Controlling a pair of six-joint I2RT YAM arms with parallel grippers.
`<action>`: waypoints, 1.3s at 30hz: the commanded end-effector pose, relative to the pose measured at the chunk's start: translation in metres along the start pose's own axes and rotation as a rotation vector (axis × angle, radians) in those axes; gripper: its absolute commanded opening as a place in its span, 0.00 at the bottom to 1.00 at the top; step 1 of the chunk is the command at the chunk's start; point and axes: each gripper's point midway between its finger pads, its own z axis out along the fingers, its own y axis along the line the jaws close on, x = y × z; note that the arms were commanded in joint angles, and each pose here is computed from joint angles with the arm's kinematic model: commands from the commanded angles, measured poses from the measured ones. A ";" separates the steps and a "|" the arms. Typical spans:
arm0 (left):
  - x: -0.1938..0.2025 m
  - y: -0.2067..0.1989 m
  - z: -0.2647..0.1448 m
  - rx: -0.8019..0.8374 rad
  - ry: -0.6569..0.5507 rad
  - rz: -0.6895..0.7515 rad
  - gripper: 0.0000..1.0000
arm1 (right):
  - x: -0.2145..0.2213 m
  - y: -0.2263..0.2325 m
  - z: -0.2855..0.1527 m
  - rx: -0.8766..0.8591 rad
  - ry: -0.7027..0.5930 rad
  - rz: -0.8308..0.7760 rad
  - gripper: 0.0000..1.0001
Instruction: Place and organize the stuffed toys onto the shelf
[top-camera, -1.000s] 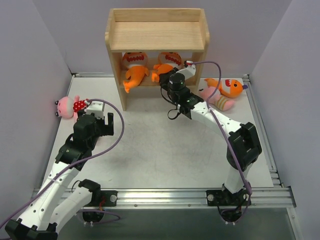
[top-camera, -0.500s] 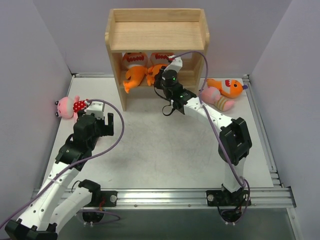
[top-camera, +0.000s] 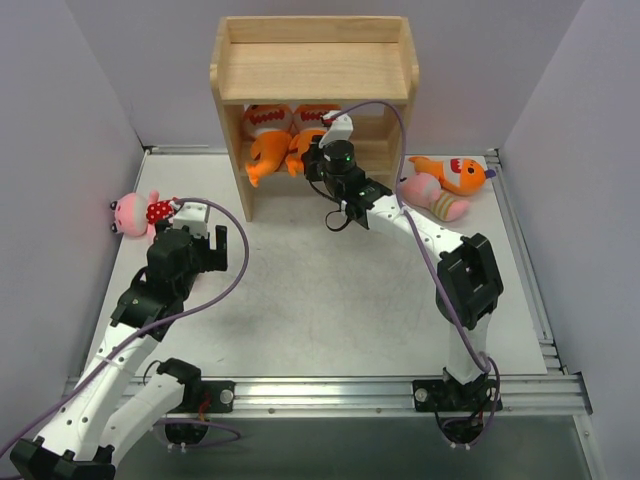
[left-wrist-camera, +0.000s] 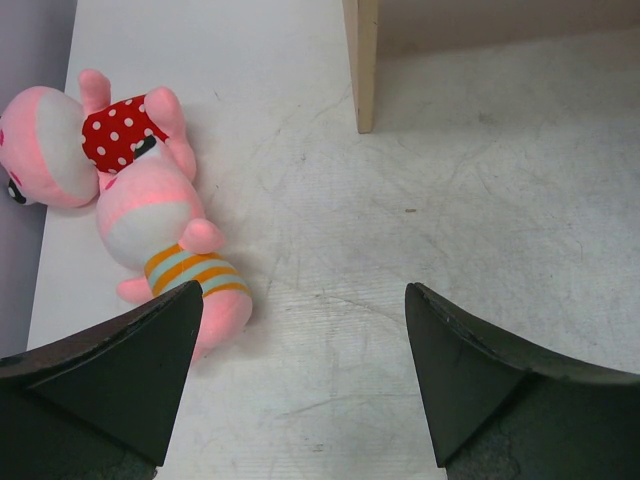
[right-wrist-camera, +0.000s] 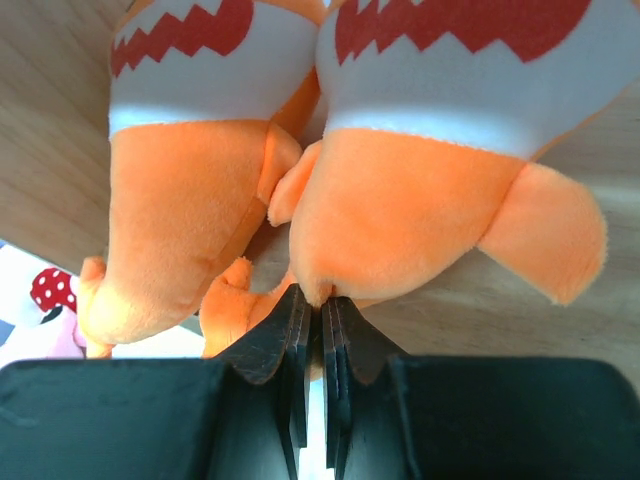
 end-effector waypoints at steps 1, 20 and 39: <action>-0.013 0.000 -0.001 -0.001 -0.051 -0.006 0.91 | -0.018 0.016 -0.003 -0.074 -0.064 -0.001 0.00; -0.013 0.000 -0.001 -0.001 -0.053 -0.007 0.91 | -0.026 -0.015 -0.007 0.002 -0.044 -0.027 0.18; -0.012 -0.001 -0.001 0.004 -0.051 -0.005 0.91 | -0.046 -0.030 -0.029 0.102 -0.067 0.009 0.53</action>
